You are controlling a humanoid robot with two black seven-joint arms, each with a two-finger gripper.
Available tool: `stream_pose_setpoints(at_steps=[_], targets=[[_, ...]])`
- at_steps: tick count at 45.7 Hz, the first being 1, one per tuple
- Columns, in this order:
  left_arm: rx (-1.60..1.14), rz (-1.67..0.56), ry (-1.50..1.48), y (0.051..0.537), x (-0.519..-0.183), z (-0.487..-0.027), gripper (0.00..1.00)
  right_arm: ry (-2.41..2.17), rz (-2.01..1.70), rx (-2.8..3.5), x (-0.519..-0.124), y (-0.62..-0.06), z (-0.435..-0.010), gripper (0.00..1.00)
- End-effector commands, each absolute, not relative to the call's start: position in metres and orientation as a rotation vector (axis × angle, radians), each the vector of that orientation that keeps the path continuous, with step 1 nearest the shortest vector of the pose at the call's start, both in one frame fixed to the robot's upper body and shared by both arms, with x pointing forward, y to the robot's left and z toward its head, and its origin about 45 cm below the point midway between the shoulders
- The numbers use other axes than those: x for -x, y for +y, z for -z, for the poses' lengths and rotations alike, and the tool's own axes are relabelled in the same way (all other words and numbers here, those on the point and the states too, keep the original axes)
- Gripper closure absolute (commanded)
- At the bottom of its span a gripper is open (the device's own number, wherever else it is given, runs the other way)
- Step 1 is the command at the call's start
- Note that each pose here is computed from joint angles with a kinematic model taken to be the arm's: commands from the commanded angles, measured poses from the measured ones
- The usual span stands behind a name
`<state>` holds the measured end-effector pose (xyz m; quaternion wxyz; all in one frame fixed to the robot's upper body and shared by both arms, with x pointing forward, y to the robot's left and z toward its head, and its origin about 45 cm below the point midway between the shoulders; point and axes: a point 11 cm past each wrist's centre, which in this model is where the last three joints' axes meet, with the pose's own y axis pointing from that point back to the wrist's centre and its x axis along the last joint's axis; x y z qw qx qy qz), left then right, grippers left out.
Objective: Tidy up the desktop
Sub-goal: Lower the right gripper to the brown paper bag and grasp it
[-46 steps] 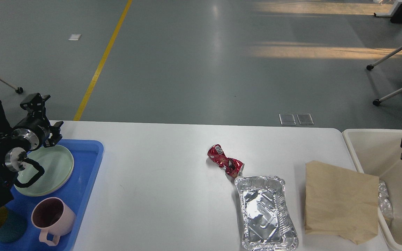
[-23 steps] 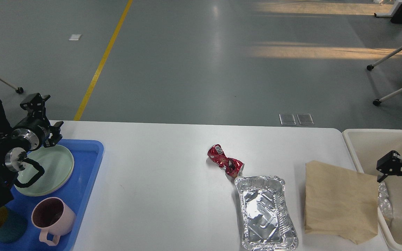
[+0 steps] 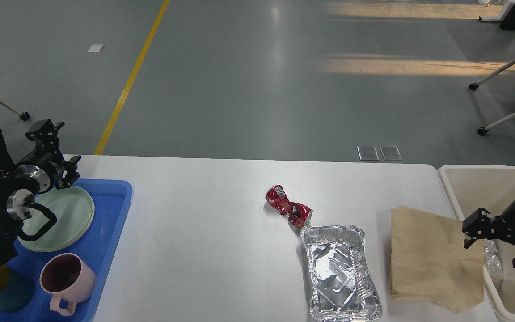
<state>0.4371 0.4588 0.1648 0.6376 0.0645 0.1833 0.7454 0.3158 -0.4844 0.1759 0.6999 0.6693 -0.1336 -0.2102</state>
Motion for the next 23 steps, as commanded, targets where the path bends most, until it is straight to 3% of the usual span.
stream_pose_setpoints(at_steps=[1,23], targets=[[-0.147,-1.702,0.418,0.459,-0.437,-0.165,0.04,-0.305,0.465,-1.495,-0.317,-0.484,-0.174,0.0],[-0.147,-1.702,0.418,0.459,-0.437,-0.165,0.04,-0.293,0.473,-1.487,-0.313,-0.481,-0.149,0.0]])
